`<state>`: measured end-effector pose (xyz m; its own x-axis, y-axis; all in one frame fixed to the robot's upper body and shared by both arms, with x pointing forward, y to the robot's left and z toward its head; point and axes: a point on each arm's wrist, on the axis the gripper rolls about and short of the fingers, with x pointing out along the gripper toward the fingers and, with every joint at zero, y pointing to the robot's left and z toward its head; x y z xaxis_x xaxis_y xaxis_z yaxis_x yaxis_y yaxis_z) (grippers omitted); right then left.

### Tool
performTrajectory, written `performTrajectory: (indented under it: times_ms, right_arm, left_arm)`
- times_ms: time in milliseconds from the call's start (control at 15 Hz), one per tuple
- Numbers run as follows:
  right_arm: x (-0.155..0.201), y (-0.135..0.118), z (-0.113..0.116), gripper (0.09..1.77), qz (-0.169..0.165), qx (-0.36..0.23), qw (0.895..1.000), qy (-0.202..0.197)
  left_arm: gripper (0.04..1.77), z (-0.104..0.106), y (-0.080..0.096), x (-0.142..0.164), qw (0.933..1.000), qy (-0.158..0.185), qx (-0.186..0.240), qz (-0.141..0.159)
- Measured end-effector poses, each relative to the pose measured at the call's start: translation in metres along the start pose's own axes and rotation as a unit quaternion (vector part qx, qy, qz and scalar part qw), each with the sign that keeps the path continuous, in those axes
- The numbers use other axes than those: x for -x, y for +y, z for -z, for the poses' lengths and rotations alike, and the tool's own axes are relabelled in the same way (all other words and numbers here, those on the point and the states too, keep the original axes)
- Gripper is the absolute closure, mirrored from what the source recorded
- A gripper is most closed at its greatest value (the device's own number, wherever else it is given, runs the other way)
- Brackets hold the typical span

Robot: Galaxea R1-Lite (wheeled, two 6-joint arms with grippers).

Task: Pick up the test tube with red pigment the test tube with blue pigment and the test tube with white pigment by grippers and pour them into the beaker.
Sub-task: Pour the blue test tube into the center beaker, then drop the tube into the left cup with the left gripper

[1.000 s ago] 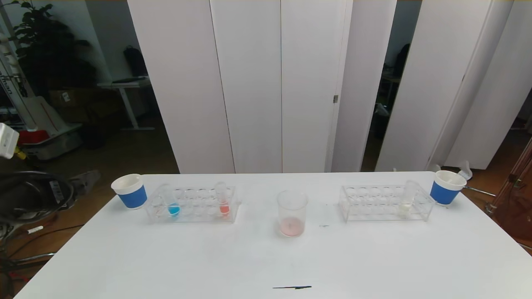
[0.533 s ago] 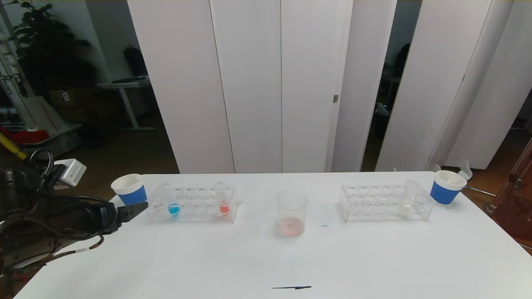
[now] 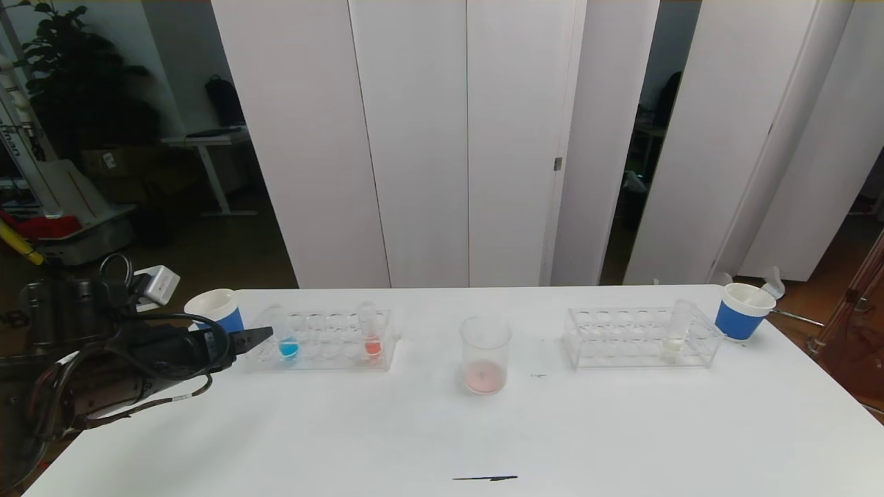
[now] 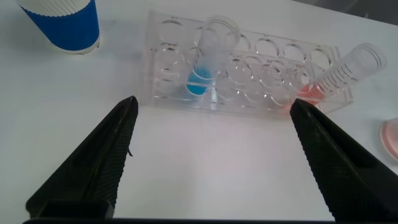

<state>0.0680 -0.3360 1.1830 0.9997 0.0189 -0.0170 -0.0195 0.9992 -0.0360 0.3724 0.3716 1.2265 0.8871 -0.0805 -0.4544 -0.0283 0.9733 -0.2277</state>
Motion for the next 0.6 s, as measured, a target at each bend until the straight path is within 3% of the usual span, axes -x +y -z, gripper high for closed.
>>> performTrajectory:
  times_ms: [600]
  right_arm:
    - [0.000, 0.000, 0.000, 0.11, 0.000, 0.000, 1.000, 0.000]
  left_arm:
    - [0.06, 0.004, -0.002, -0.050, 0.9971, -0.071, -0.025, -0.011]
